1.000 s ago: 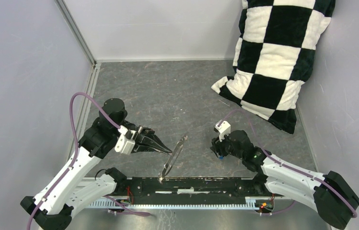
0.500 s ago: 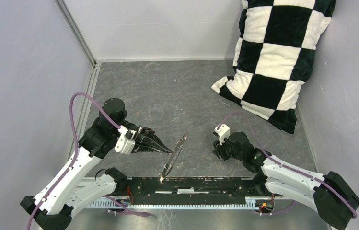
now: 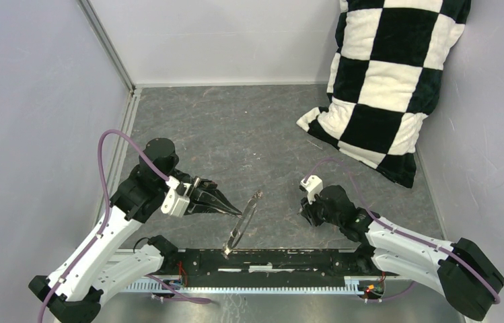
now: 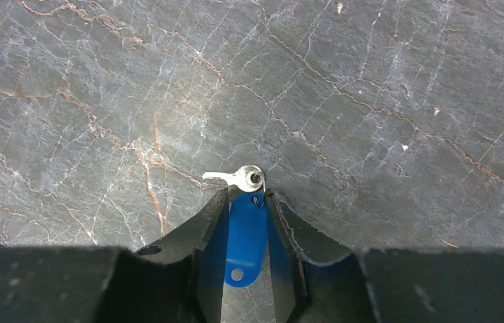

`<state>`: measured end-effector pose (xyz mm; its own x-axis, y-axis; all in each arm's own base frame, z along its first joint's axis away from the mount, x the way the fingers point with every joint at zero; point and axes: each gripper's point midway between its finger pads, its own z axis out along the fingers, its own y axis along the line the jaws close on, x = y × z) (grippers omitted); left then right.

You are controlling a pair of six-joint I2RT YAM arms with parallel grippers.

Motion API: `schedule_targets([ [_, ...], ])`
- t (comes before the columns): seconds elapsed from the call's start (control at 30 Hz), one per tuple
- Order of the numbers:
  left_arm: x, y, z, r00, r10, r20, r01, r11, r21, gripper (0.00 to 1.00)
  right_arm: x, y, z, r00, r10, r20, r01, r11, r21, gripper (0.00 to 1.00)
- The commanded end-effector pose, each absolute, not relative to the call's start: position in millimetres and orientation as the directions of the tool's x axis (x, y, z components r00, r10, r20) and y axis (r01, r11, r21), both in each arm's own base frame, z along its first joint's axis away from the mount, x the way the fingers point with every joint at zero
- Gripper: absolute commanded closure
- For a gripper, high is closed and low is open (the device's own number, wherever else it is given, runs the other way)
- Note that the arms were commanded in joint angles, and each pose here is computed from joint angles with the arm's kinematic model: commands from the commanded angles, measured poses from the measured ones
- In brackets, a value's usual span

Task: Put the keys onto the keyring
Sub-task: Pick up the key from the center of the board.

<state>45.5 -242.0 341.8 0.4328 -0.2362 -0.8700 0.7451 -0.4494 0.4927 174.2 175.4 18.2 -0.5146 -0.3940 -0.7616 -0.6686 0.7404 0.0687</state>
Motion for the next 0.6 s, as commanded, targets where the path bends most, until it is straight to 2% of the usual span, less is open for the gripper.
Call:
schedule_targets([
  [0.0,42,-241,350,0.475,-0.28,-0.834,0.707,-0.443,0.551,0.98,183,172,24,-0.5,-0.394,-0.771,-0.649,0.76,0.033,0.67],
  [0.3,41,-240,350,0.472,-0.28,-0.836,0.707,-0.446,0.549,0.98,191,173,28,-0.484,-0.41,-0.773,-0.648,0.762,0.001,0.7],
  [0.47,41,-240,350,0.472,-0.279,-0.836,0.708,-0.445,0.548,0.98,195,179,32,-0.468,-0.4,-0.788,-0.654,0.757,0.004,0.75],
  [0.57,40,-240,350,0.472,-0.28,-0.836,0.707,-0.446,0.548,0.98,195,180,32,-0.466,-0.398,-0.79,-0.658,0.753,0.009,0.81],
])
